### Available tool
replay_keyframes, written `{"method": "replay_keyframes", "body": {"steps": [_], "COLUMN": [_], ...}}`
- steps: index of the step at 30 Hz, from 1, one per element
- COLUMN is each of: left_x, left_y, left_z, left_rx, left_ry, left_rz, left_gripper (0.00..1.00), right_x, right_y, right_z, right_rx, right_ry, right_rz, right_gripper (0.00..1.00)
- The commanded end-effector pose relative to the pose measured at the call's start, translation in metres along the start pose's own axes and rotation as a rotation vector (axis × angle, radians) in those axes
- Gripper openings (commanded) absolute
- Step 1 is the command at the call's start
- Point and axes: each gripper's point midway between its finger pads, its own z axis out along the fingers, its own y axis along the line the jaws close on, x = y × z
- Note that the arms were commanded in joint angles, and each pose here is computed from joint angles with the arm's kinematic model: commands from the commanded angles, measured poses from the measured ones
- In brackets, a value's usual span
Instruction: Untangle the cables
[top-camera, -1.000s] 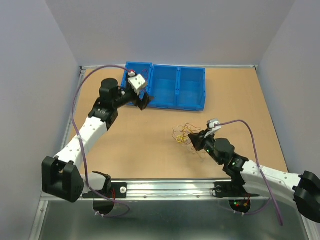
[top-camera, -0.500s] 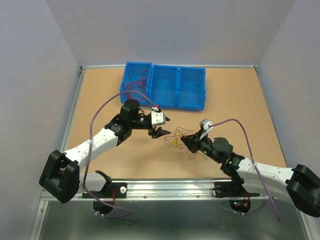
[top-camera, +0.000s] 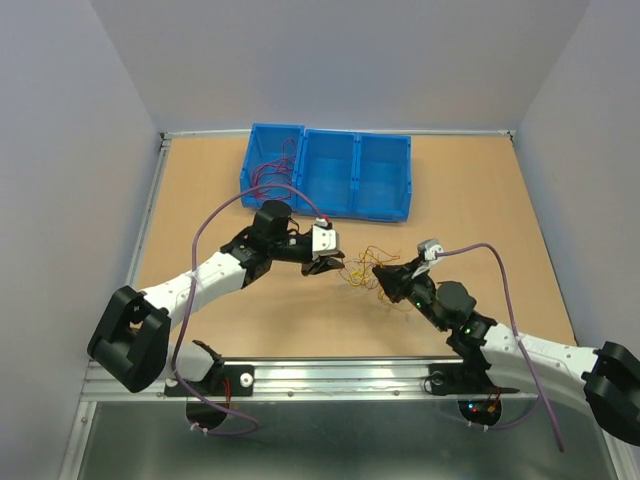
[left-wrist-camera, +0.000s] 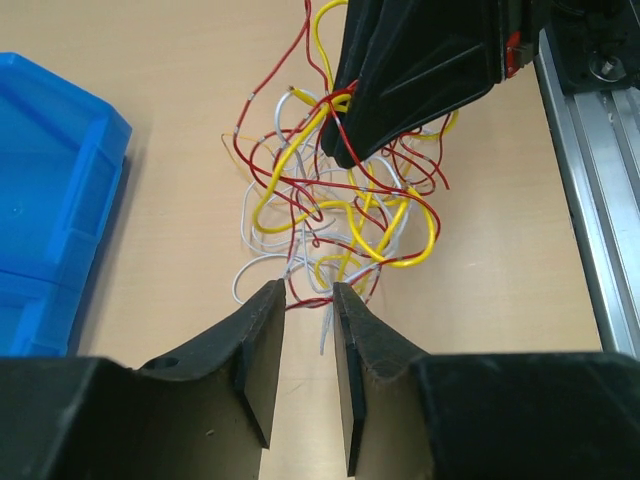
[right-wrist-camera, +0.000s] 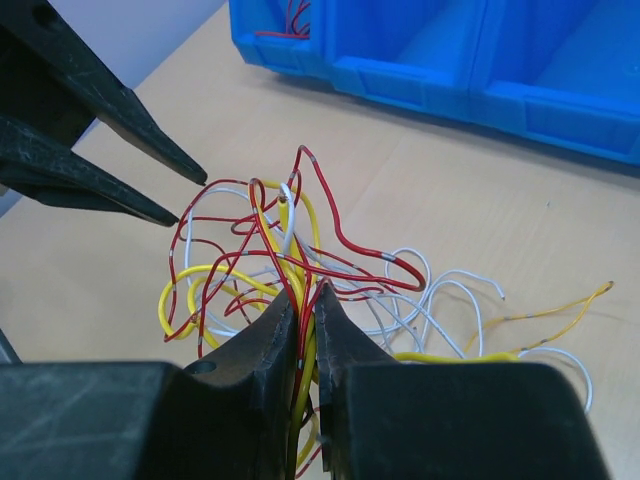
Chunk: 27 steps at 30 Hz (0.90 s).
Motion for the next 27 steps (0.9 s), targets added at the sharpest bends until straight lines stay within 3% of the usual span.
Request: {"method": "replay_keyframes", "body": {"steps": [1, 6, 15, 27], "left_x": [-0.027, -0.030, -0.034, -0.039], "left_y": [0.005, -0.002, 0.000, 0.004], "left_z": [0.003, 0.006, 0.009, -0.002], "left_rx": [0.014, 0.050, 0.048, -0.012], "left_ry": [-0.055, -0.065, -0.069, -0.054], "left_rz": [0.023, 0.006, -0.022, 0.046], "left_gripper": [0.37, 0.40, 0.56, 0.61], "right_x": [-0.022, -0.023, -0.017, -0.025], "right_y": [-0.003, -0.006, -0.001, -0.012], "right_z": [-0.002, -0.001, 0.007, -0.002], "right_rx": [0.020, 0.043, 0.020, 0.068], "right_ry": [-0.111, -0.116, -0.093, -0.154], "right_rz": [0.052, 0.054, 0.051, 0.080], "right_gripper": [0.05, 0.06, 0.06, 0.06]}}
